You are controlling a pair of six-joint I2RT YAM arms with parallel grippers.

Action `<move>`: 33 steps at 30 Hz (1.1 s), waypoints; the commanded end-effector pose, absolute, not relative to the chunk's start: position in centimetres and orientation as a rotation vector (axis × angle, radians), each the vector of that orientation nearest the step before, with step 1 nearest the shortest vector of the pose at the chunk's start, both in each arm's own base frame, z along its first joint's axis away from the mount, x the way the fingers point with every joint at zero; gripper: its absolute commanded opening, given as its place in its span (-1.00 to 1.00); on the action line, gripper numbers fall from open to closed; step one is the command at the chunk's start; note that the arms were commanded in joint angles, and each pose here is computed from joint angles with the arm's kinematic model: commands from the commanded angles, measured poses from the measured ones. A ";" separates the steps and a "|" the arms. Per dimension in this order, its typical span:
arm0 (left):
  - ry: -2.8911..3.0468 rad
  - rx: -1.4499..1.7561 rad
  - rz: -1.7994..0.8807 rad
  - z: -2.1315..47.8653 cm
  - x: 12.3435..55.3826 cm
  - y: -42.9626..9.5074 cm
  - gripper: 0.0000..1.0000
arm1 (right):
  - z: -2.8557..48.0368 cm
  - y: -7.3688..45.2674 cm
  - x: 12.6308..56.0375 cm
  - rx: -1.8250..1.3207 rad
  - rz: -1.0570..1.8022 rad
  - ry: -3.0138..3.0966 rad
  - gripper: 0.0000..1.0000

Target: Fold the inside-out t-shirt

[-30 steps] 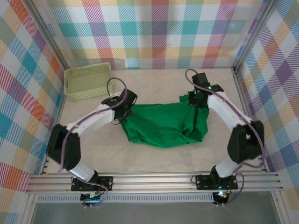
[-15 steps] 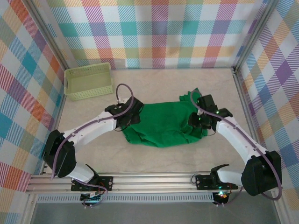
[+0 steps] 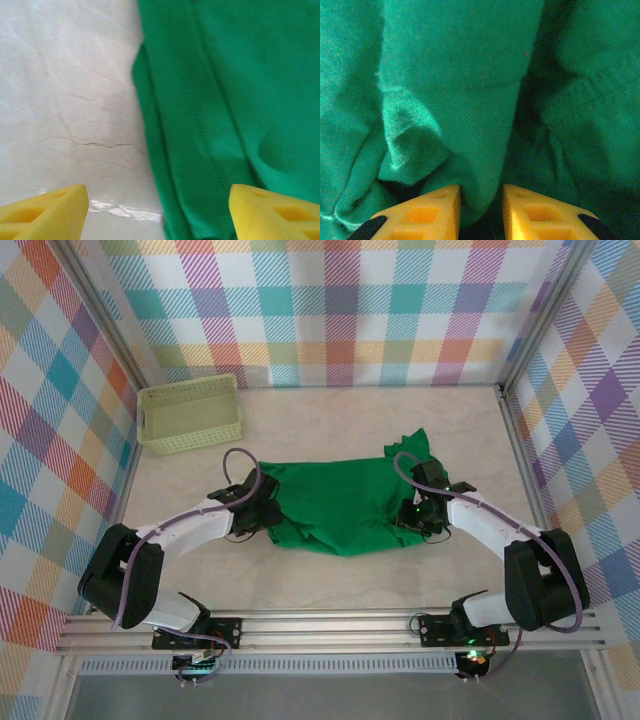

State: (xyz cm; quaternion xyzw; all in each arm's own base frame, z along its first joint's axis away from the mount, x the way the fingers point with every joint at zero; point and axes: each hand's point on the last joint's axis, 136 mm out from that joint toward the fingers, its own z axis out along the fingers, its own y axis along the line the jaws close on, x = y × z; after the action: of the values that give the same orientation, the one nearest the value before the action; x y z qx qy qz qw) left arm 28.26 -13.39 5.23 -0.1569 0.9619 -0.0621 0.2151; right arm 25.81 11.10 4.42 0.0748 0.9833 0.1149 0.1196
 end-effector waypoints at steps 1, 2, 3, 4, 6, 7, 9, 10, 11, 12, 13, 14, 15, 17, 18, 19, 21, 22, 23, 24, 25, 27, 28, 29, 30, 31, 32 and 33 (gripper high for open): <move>2.616 -0.391 -0.294 6.6 29.5 -14.9 0.49 | 4.7 11.3 27.5 0.216 0.321 2.837 -0.44; 2.619 -0.384 -0.298 6.6 29.6 -15.1 0.48 | 4.6 11.3 27.6 0.214 0.315 2.838 -0.49; 2.623 -0.381 -0.296 6.5 29.7 -15.2 0.47 | 4.7 11.3 27.7 0.213 0.311 2.836 -0.54; 2.631 -0.379 -0.287 6.4 29.7 -15.2 0.45 | 4.9 11.3 27.8 0.211 0.309 2.829 -0.61; 2.649 -0.374 -0.264 6.0 29.8 -15.2 0.38 | 5.5 11.2 28.0 0.204 0.304 2.809 -0.72; 2.662 -0.368 -0.264 5.8 29.9 -15.4 0.31 | 6.0 11.0 28.1 0.199 0.299 2.797 -0.78; 2.684 -0.348 -0.285 5.4 30.0 -16.0 0.18 | 6.9 10.8 28.2 0.189 0.286 2.770 -0.88; 2.693 -0.343 -0.287 5.2 30.1 -16.2 0.13 | 7.4 10.6 28.2 0.185 0.278 2.758 -0.93; 2.699 -0.341 -0.285 5.0 30.1 -16.3 0.07 | 7.9 10.5 28.3 0.180 0.271 2.745 -0.96; 2.706 -0.341 -0.276 4.8 30.1 -16.3 0.03 | 8.3 10.3 28.2 0.178 0.261 2.737 -0.99; 2.711 -0.342 -0.263 4.5 30.2 -16.2 -0.02 | 8.8 10.1 28.2 0.175 0.250 2.729 -1.00; 2.719 -0.342 -0.246 4.3 30.2 -16.1 -0.08 | 9.3 10.0 28.2 0.170 0.244 2.719 -1.00; 2.726 -0.340 -0.228 4.0 30.2 -16.0 -0.13 | 9.8 9.8 28.1 0.165 0.238 2.711 -1.00; 2.748 -0.334 -0.159 3.1 30.3 -15.4 -0.32 | 10.9 9.7 27.9 0.145 0.236 2.689 -1.00; 2.759 -0.333 -0.117 2.8 30.2 -15.1 -0.41 | 11.5 9.5 27.8 0.141 0.231 2.674 -1.00; 2.771 -0.342 -0.079 2.3 30.1 -14.6 -0.52 | 12.1 9.2 27.6 0.142 0.220 2.663 -1.00; 2.781 -0.356 -0.041 1.7 30.0 -14.0 -0.67 | 13.2 8.6 27.3 0.147 0.194 2.642 -1.00; 2.781 -0.366 -0.030 1.5 29.9 -13.7 -0.73 | 13.8 8.3 27.1 0.149 0.182 2.630 -1.00; 2.781 -0.377 -0.021 1.4 29.8 -13.4 -0.79 | 14.2 8.0 26.8 0.149 0.165 2.628 -1.00; 2.778 -0.389 -0.011 1.4 29.8 -13.1 -0.86 | 14.6 7.8 26.7 0.150 0.152 2.626 -1.00; 2.775 -0.404 0.004 1.4 29.8 -12.6 -0.92 | 14.9 7.5 26.5 0.156 0.135 2.626 -1.00; 2.760 -0.434 0.018 1.8 29.9 -11.8 -1.00 | 15.4 7.0 26.3 0.165 0.106 2.623 -1.00; 2.751 -0.451 0.018 2.1 29.9 -11.4 -1.00 | 15.7 6.8 26.2 0.171 0.095 2.622 -1.00; 2.743 -0.469 0.017 2.3 29.8 -10.9 -1.00 | 15.9 6.6 26.1 0.178 0.085 2.618 -1.00; 2.735 -0.476 0.011 2.6 29.8 -10.5 -1.00 | 16.2 6.3 26.1 0.189 0.077 2.617 -1.00; 2.721 -0.490 0.010 3.0 29.8 -9.9 -1.00 | 16.5 5.9 26.1 0.204 0.072 2.613 -1.00; 2.698 -0.510 0.015 3.7 29.9 -9.2 -1.00 | 16.9 5.6 26.1 0.216 0.069 2.606 -1.00; 2.686 -0.533 0.025 4.0 29.8 -8.4 -1.00 | 17.3 5.2 26.1 0.232 0.063 2.597 -1.00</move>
State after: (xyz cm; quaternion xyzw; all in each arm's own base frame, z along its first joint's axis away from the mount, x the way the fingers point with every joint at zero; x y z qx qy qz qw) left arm 30.70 -11.29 2.90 -0.1681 0.9666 -0.0209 0.1923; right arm 26.65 6.84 15.82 0.0736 0.9624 0.0478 0.2570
